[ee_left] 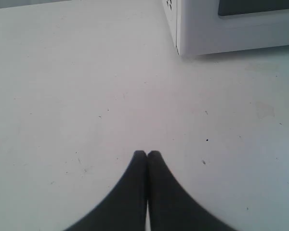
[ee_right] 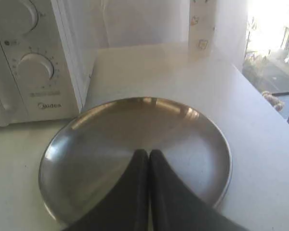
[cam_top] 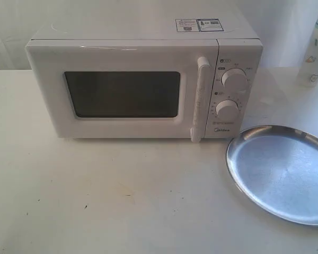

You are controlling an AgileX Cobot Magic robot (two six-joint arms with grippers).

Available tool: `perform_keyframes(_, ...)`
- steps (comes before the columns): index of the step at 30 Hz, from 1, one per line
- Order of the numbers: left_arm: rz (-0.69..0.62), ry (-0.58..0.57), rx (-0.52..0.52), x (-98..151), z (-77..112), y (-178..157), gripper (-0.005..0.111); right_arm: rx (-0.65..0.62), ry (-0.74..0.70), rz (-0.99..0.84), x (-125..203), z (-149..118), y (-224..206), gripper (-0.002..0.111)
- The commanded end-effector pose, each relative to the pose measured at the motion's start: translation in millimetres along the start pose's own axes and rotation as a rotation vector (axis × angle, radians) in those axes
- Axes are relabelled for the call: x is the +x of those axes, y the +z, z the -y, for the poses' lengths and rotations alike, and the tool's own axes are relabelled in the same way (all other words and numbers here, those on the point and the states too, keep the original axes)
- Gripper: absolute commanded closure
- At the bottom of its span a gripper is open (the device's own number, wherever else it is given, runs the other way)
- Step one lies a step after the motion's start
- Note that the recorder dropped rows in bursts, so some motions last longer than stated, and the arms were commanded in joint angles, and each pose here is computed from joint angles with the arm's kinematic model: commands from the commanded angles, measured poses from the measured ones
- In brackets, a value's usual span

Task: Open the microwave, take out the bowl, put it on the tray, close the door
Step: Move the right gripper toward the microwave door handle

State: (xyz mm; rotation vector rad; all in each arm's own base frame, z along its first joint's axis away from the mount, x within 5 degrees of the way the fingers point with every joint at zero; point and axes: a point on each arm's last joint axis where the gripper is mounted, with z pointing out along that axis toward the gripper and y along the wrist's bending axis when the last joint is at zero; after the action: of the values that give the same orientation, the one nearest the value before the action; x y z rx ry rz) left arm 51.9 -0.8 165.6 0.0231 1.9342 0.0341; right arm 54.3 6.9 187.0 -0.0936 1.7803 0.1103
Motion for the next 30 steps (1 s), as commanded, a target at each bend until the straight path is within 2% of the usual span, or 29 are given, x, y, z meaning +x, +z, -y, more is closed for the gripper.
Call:
perform_keyframes(1, 0.004, -0.007, 0.007, -1, 0.5, 0, 0.107, 0.005, -0.043, 0.19, -16, 0, -2, 0.108)
perform_keyframes(5, 0.004, -0.007, 0.007, -1, 0.5, 0, 0.107, -0.011, -0.029, 0.498, -43, -2, -11, 0.108)
perform_keyframes(6, 0.004, -0.007, 0.007, -1, 0.5, 0, 0.107, -0.035, 0.069, 0.545, -46, -1, -13, 0.108)
perform_keyframes(7, 0.004, -0.007, 0.007, -1, 0.5, 0, 0.107, -0.081, 0.235, 0.58, -49, -1, -15, 0.108)
perform_keyframes(8, 0.004, -0.007, 0.007, -1, 0.5, 0, 0.107, -0.115, 0.32, 0.623, -53, -1, -18, 0.108)
perform_keyframes(9, 0.004, -0.007, 0.007, -1, 0.5, 0, 0.107, -0.127, 0.331, 0.665, -56, -1, -20, 0.108)
perform_keyframes(13, 0.004, -0.007, 0.007, -1, 0.5, 0, 0.107, -0.156, 0.311, 0.799, -65, -2, -28, 0.108)
perform_keyframes(15, 0.004, -0.007, 0.007, -1, 0.5, 0, 0.107, -0.143, 0.243, 0.813, -74, -3, -31, 0.108)
perform_keyframes(19, 0.004, -0.007, 0.007, -1, 0.5, 0, 0.107, -0.146, 0.199, 0.746, -99, -7, -15, 0.108)
perform_keyframes(22, 0.004, -0.007, 0.007, -1, 0.5, 0, 0.107, -0.208, 0.123, 0.617, -123, -16, 13, 0.108)
perform_keyframes(25, 0.004, -0.007, 0.007, -1, 0.5, 0, 0.107, -0.386, 0.001, 0.446, -141, -36, 56, 0.108)
perform_keyframes(28, 0.004, -0.007, 0.007, -1, 0.5, 0, 0.107, -0.669, -0.125, 0.337, -140, -60, 93, 0.108)
perform_keyframes(30, 0.004, -0.007, 0.007, -1, 0.5, 0, 0.107, -0.854, -0.144, 0.304, -133, -72, 114, 0.108)
